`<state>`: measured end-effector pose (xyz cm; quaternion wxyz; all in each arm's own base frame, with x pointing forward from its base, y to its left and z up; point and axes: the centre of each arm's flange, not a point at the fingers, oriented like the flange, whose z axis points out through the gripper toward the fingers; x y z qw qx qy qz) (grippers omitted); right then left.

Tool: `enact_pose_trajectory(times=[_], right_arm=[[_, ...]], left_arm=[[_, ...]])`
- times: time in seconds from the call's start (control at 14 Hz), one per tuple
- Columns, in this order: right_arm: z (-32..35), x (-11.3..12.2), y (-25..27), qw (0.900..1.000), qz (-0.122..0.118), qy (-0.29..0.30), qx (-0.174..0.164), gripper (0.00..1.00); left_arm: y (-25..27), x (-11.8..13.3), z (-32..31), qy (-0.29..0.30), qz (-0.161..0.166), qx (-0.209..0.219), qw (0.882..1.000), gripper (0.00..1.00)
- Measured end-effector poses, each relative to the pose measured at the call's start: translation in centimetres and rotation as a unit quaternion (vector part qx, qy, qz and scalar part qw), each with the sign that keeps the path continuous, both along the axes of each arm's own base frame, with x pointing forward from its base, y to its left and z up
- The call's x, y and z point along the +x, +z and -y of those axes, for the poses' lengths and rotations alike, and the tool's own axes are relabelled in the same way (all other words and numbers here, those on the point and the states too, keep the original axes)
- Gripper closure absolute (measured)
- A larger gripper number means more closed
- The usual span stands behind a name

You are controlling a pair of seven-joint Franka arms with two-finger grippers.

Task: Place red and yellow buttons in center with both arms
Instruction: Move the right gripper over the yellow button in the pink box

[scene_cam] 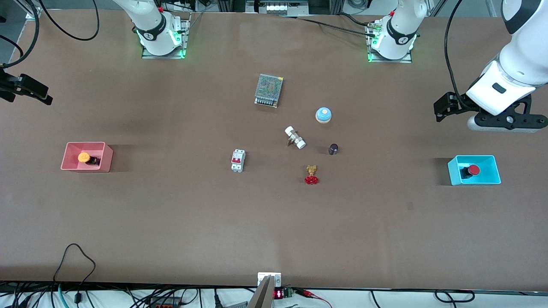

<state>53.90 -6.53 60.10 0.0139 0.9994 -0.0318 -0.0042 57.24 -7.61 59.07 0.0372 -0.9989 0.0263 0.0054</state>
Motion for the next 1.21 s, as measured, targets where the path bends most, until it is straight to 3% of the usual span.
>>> enact_pose_trajectory(times=[0.93,1.21], right_arm=[[1.1,0.2,-1.3,1.0,-0.009,-0.013,0.002,0.0],[1.9,1.4,-4.8,0.999,-0.041,-0.019,0.003,0.0]], left_arm=[[-0.4,0.1,-0.2,0.003,-0.007,0.0,1.0,0.0],[-0.5,0.1,-0.3,0.016,-0.007,0.0,1.0,0.0]])
